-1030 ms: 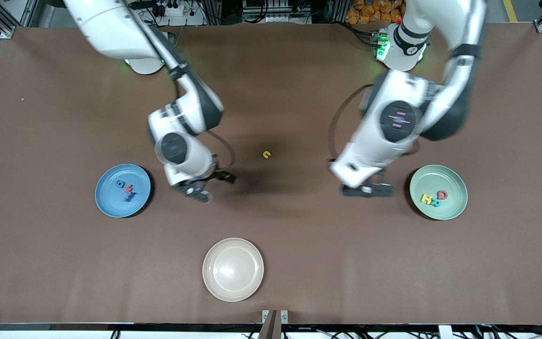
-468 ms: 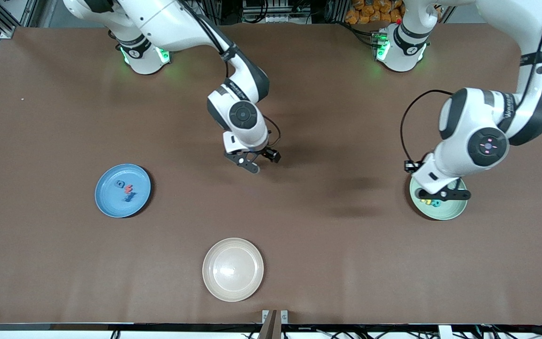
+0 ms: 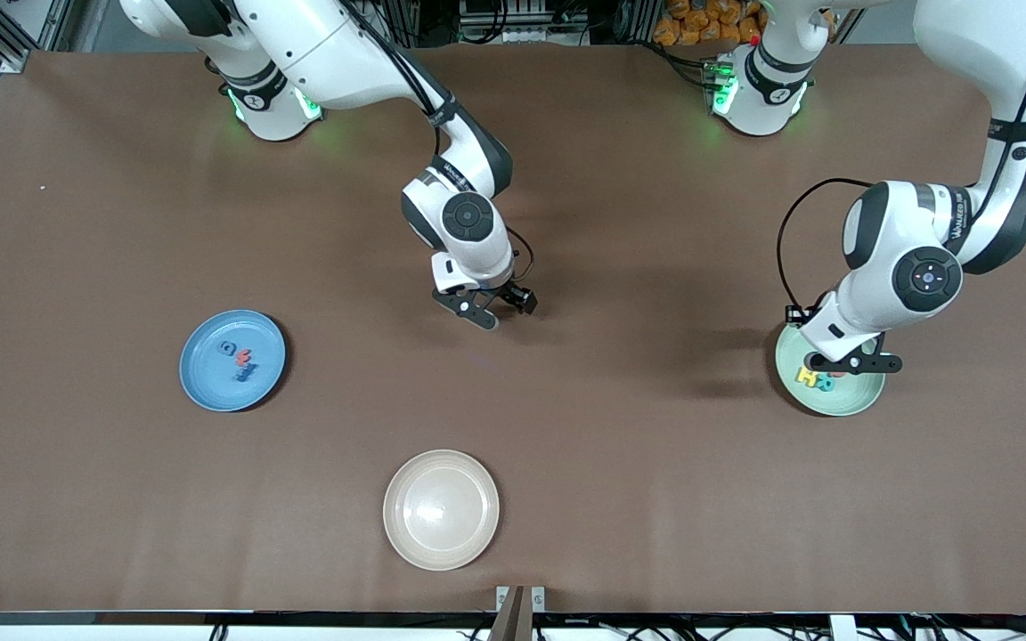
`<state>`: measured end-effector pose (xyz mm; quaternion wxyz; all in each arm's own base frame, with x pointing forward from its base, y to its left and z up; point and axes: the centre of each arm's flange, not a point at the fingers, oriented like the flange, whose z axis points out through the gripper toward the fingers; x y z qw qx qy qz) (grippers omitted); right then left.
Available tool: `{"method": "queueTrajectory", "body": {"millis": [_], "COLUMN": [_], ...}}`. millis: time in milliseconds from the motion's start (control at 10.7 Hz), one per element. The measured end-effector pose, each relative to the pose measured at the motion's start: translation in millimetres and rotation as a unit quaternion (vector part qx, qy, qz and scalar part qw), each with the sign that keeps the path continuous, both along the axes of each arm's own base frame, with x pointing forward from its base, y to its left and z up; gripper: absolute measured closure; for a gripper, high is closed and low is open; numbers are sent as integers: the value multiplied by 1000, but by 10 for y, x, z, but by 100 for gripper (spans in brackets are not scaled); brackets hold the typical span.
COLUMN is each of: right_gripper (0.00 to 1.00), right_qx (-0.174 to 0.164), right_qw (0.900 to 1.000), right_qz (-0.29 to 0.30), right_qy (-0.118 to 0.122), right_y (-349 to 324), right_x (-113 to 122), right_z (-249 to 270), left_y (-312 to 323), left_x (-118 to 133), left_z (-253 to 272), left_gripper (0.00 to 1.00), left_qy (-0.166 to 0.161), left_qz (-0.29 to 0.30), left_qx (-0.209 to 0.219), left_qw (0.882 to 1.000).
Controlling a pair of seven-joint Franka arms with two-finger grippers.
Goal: Sort upper and lower case letters into plates
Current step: 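Release the w on the green plate while the right gripper grasps the u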
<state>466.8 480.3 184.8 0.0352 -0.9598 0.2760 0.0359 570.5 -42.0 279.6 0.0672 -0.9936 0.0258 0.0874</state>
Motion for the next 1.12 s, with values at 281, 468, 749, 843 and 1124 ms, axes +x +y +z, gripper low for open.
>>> {"method": "queueTrajectory", "body": {"millis": [281, 468, 749, 843, 1124], "right_gripper": [0, 0, 3, 5, 7], "right_qx": [-4, -5, -6, -6, -5], "right_qw": [1000, 1000, 1000, 1000, 1000], "right_qz": [-4, -5, -5, -5, -5], "right_qy": [5, 5, 8, 8, 9], "right_y": [-25, -27, -28, -27, 4], "right_x": [-25, -29, -42, -45, -73], "right_z": [-73, -96, -145, -151, -150], "left_y": [271, 404, 435, 417, 104], "left_x": [29, 100, 191, 266, 359], "left_z": [-82, -124, -96, 27, 904], "left_gripper": [66, 63, 28, 15, 0], "left_qy": [-12, -37, -63, -77, -127], "left_qz": [-1, -22, -30, -31, -33], "left_qx": [6, 24, 26, 26, 16], "left_qw": [1000, 999, 997, 996, 991]}}
